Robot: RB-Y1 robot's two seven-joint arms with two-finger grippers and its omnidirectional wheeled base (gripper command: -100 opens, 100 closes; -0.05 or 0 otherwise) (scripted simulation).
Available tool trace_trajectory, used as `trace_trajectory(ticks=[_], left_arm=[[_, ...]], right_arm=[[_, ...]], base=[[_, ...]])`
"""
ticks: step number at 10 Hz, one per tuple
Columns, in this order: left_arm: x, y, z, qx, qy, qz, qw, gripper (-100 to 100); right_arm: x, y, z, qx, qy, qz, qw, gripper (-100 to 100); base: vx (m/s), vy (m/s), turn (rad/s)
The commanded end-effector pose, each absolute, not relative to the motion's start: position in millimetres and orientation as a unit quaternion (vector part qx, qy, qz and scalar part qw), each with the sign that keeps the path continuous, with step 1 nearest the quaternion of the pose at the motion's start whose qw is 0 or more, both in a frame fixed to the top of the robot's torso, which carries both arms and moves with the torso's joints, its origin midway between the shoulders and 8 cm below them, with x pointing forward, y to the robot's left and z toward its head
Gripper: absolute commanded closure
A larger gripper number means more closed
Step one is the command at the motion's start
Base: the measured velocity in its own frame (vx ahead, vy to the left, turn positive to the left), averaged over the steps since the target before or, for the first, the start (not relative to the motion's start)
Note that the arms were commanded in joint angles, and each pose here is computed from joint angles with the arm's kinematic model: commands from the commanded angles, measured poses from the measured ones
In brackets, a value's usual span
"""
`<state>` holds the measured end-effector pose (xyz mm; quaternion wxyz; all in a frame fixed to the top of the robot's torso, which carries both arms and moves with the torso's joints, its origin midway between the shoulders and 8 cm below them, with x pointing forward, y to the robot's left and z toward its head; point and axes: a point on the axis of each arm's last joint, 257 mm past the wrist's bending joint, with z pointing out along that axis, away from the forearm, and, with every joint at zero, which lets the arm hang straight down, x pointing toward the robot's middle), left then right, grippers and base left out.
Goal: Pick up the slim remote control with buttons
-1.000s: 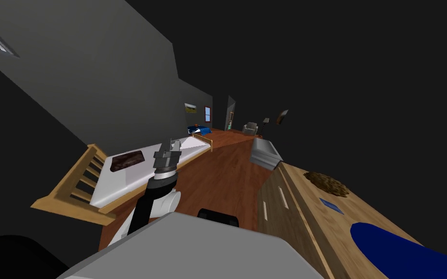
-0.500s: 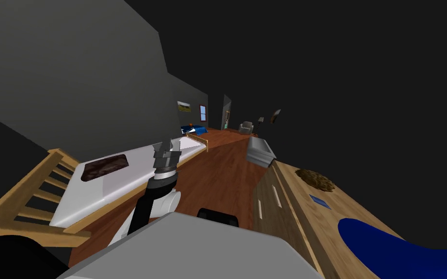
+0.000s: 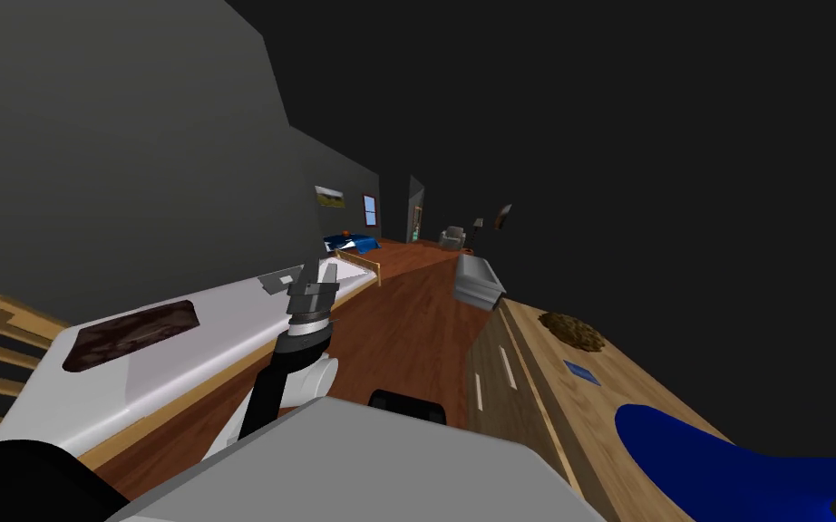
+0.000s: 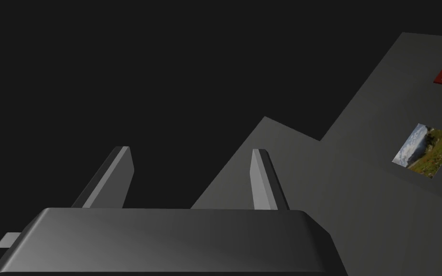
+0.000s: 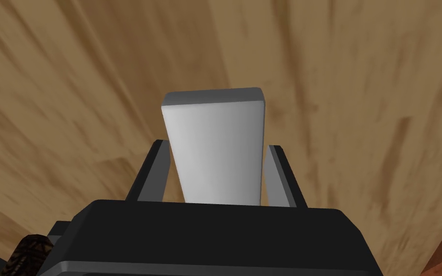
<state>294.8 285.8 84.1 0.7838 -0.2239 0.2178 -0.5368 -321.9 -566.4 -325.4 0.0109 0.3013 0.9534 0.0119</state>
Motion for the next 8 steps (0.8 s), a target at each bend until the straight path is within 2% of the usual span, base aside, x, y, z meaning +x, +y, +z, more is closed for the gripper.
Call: trace_trajectory(ticks=[1, 6, 7, 8], left_arm=[[294.8, 285.8, 84.1, -0.224, 0.218, -0.537, 0.784, 0], [294.8, 285.9, 84.1, -0.224, 0.218, -0.537, 0.784, 0], [294.8, 285.8, 84.1, -0.224, 0.218, -0.537, 0.784, 0], [294.8, 285.8, 84.1, -0.224, 0.218, -0.537, 0.784, 0]], right_arm=[[-326.7, -561.5, -319.4, 0.290, 0.957, 0.006, 0.009, 100], [-325.3, -565.0, -303.2, 0.248, 0.969, -0.014, 0.009, 100], [-326.0, -562.5, -305.2, 0.254, 0.967, -0.010, 0.009, 100], [-325.6, -563.3, -304.8, 0.253, 0.967, -0.011, 0.009, 0]], base=[[0.082, -0.094, -0.164], [0.091, -0.058, -0.115], [0.022, -0.009, -0.015], [0.005, -0.001, 0.000]])
